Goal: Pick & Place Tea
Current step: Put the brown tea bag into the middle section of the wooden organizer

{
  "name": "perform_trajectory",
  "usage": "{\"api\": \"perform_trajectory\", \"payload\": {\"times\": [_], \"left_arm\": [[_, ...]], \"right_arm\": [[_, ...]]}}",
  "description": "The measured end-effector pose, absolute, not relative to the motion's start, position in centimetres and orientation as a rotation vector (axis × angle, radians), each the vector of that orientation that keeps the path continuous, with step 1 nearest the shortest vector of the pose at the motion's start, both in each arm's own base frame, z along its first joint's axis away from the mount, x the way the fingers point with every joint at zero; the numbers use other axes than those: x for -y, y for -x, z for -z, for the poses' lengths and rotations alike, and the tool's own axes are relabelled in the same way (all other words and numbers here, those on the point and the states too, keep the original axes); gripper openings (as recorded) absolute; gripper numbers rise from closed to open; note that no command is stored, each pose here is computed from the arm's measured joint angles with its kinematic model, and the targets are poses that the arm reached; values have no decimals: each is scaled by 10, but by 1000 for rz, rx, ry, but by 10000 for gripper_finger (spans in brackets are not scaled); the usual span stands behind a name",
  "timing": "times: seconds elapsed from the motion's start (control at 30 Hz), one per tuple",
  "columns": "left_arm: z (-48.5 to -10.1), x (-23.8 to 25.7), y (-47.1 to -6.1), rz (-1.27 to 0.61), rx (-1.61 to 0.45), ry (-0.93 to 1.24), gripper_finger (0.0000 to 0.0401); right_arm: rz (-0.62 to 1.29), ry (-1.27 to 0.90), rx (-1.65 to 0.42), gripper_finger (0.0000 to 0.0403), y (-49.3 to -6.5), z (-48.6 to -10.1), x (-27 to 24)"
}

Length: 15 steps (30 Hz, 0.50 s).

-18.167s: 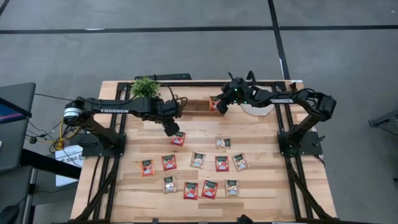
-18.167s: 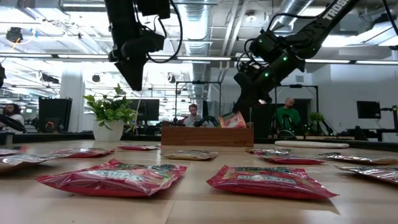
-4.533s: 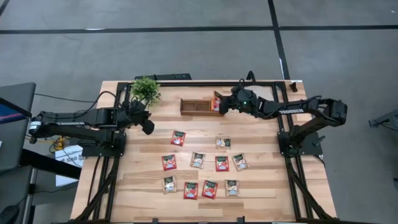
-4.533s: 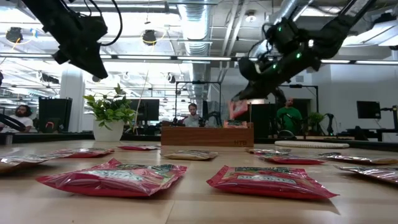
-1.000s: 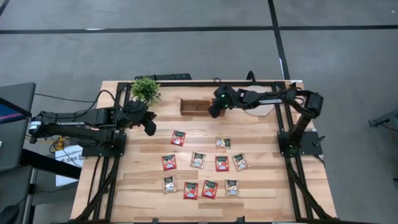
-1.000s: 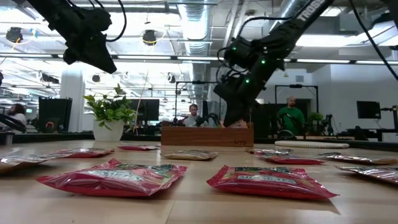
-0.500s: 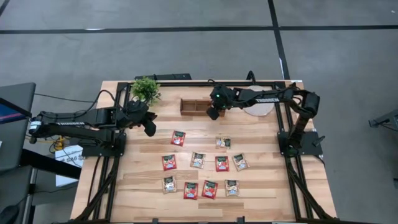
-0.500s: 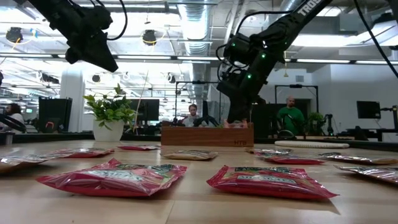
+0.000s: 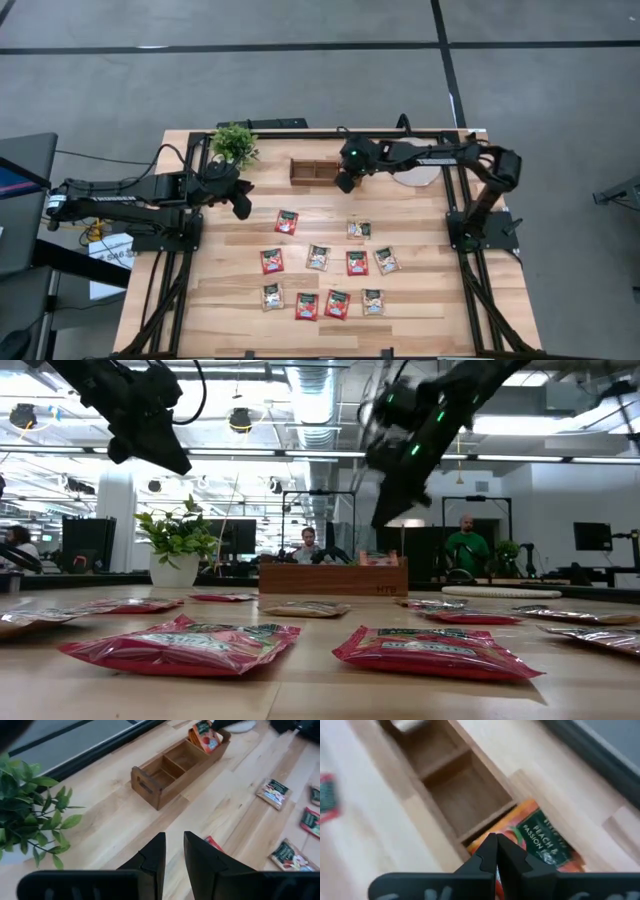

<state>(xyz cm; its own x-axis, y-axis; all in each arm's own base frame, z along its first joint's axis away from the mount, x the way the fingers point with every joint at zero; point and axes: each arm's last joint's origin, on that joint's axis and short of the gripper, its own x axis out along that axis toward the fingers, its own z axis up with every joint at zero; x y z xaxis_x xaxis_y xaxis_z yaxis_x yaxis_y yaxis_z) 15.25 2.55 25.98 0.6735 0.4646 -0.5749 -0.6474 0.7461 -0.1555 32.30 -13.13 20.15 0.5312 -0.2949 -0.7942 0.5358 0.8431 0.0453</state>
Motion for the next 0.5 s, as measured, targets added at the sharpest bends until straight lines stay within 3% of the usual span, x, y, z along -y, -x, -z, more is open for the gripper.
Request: {"api": "perform_trajectory", "payload": {"times": [0.23, 0.5], "left_arm": [[-259, -24, -153, -584, -555, 390, 60], [-259, -23, -153, -575, -557, 397, 60]], "right_arm": [[189, -210, -1058, 0, -282, -247, 80], [166, -320, -1340, 0, -247, -255, 25]]}}
